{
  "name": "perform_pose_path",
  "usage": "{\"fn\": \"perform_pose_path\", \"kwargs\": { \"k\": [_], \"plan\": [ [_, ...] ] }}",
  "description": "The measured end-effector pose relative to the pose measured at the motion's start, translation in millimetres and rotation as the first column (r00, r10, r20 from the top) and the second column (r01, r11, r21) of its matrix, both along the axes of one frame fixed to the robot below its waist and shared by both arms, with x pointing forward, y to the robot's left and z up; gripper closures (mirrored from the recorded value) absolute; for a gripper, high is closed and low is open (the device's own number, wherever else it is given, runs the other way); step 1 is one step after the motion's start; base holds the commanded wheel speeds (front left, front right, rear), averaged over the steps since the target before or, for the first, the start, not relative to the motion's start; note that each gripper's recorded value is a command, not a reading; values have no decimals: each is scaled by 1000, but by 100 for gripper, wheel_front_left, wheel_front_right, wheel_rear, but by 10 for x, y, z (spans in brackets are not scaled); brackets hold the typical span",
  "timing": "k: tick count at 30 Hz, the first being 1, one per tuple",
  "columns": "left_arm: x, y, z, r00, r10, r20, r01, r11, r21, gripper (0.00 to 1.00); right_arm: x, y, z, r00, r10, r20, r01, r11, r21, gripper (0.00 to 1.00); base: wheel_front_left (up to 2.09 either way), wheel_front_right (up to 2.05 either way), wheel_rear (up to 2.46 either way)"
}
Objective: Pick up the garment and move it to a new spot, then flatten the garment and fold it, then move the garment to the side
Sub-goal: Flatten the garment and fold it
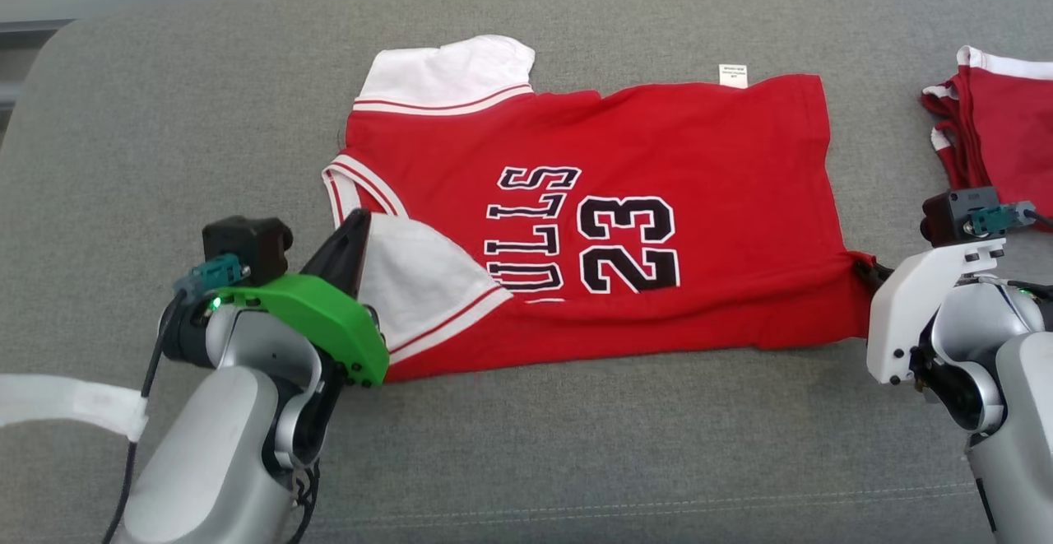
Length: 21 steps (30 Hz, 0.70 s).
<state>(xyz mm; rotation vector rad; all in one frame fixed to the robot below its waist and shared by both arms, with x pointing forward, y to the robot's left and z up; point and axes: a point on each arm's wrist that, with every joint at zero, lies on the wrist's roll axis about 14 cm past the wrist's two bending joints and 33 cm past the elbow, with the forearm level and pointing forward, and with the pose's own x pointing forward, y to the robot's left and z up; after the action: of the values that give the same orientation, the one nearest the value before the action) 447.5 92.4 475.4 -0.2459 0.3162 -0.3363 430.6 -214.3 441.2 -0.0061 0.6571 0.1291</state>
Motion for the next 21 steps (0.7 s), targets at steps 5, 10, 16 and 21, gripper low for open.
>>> {"fn": "perform_pose_path", "kwargs": {
  "k": [5, 10, 16, 21],
  "plan": [
    [238, -57, 69, 999, -29, 36, 28, 999, 30, 100, 51, -2, -116, 1000, 0, -29, -1, 1000, -7, 100, 0, 0, 0],
    [421, -124, 78, 997, -59, 47, 56, 997, 61, 100, 119, 2, -169, 1000, -1, -31, 1, 1000, -5, 100, 0, 0, 0],
    [594, -197, 51, 996, -67, 51, 64, 996, 57, 100, 267, -19, -130, 1000, -13, 27, 13, 1000, 1, 100, 0, 0, 0],
    [656, -158, 14, 997, -51, 53, 48, 997, 59, 100, 304, -47, -134, 999, -23, 40, 23, 1000, 0, 100, 0, 0, 0]
  ]
}}
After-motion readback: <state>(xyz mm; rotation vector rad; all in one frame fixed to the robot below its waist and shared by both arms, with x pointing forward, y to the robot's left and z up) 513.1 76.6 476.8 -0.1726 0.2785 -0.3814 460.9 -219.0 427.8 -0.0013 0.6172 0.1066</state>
